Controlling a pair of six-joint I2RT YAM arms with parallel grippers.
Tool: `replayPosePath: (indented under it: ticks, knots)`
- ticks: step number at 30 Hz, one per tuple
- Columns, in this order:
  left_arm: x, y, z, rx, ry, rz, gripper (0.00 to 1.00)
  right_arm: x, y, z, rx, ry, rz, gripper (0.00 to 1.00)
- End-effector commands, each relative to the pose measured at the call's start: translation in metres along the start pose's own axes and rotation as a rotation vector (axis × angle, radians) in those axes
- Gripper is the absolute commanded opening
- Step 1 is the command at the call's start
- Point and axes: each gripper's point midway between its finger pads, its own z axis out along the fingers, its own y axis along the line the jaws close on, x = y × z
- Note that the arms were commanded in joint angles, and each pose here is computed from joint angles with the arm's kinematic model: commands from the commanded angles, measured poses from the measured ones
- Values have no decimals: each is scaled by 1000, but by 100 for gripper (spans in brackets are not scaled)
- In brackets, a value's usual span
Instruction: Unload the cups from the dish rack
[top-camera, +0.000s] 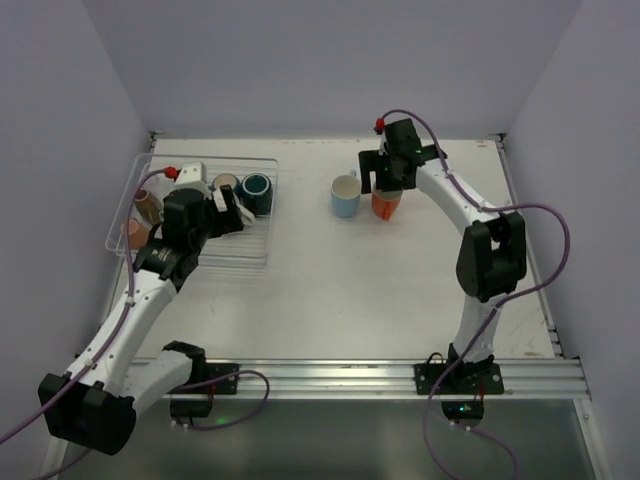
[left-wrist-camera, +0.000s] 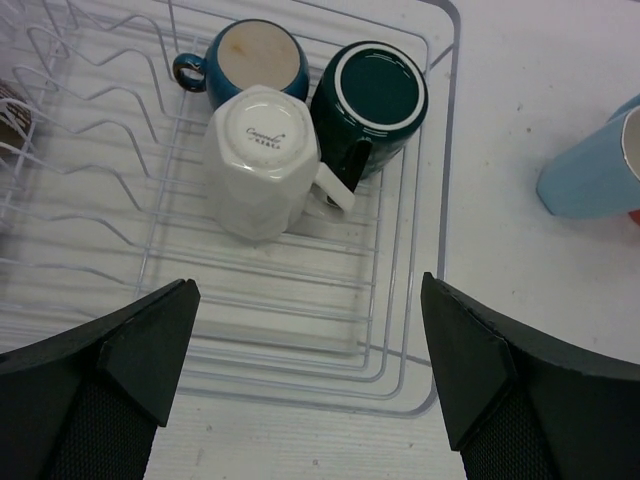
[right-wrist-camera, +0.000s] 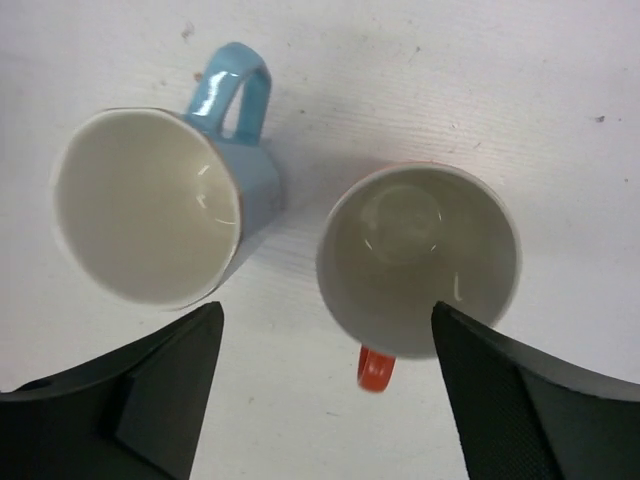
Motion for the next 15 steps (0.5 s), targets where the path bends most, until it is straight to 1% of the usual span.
replayPosePath:
  ticks: [1,2,3,4,5,9,10,11,15]
  knots:
    - [-31,4,11,-76,-67,-75,100,-35,18,-67,-92,-183,23,90]
    - [-33,5,16,-92,-67,-81,100,-29,19,-68,-101,-186,25,94]
    - [-42,3,18,-93,-81,-88,100,-28,19,-74,-109,-199,28,95]
    - [-41,5,27,-122,-73,-94,100,-30,22,-89,-129,-227,30,96]
    - [-43,6,32,-134,-73,-101,100,-22,23,-89,-139,-224,32,96]
    - [-43,16,56,-210,-72,-141,100,-11,29,-115,-200,-300,46,96]
    - [-42,16,61,-216,-70,-152,100,1,29,-113,-211,-288,51,96]
    - [-41,17,64,-225,-69,-154,100,-4,36,-129,-258,-341,39,96]
    - [-28,27,90,-299,-42,-136,100,0,47,-146,-330,-390,29,96]
